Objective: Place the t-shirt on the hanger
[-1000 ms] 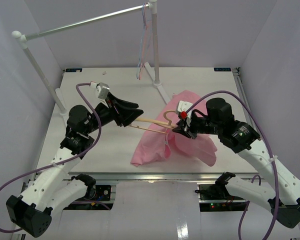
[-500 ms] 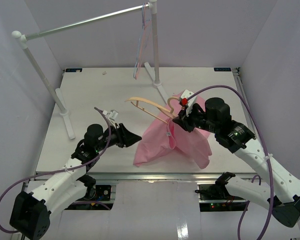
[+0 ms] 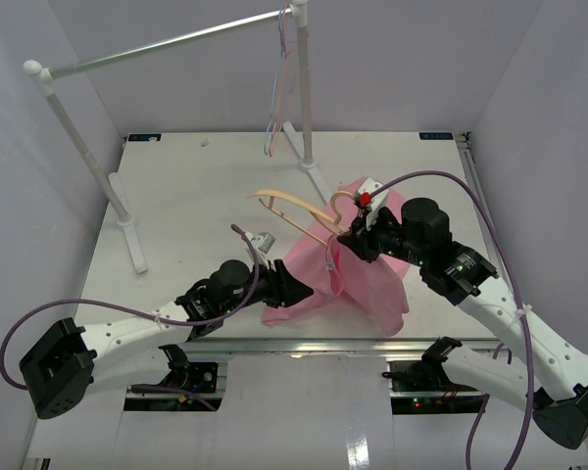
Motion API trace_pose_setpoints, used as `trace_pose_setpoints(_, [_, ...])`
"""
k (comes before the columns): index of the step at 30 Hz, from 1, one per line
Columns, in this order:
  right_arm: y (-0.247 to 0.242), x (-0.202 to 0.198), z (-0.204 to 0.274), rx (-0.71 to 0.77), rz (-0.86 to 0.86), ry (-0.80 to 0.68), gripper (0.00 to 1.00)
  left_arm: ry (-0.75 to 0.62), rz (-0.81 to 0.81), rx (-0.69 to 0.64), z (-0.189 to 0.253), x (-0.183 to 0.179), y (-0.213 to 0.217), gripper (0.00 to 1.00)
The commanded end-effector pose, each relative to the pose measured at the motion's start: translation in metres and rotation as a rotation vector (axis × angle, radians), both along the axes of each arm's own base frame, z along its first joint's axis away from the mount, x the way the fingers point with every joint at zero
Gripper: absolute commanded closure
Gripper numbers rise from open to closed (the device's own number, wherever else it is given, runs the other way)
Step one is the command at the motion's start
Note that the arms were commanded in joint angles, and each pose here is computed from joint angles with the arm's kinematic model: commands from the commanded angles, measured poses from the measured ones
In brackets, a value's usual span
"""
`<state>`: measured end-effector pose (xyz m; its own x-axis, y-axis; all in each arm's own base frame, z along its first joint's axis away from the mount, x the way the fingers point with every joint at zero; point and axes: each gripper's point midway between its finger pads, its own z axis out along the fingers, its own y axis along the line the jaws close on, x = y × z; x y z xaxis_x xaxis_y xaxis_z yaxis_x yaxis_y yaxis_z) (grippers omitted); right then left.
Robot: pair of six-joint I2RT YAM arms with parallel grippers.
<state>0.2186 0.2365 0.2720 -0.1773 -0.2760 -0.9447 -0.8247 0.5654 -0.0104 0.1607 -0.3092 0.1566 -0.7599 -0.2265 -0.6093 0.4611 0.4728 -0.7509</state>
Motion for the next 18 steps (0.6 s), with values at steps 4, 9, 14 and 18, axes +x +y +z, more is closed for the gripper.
trace_pose_setpoints(4, [-0.001, 0.000, 0.022, 0.080, -0.018, -0.085, 0.92, 0.019, 0.208, 0.055, 0.018, 0.037, -0.019, 0.46])
trace_pose_setpoints(9, [0.000, -0.002, 0.019, 0.085, -0.010, -0.083, 0.92, 0.025, 0.179, 0.106, 0.011, 0.035, -0.044, 0.45])
trace_pose_setpoints(14, [0.002, -0.002, 0.017, 0.084, -0.006, -0.079, 0.92, 0.043, 0.211, 0.228, -0.011, 0.035, -0.050, 0.45])
trace_pose_setpoints(18, [0.000, -0.005, 0.019, 0.090, -0.003, -0.088, 0.92, 0.053, 0.250, 0.255, -0.018, 0.039, -0.049, 0.45])
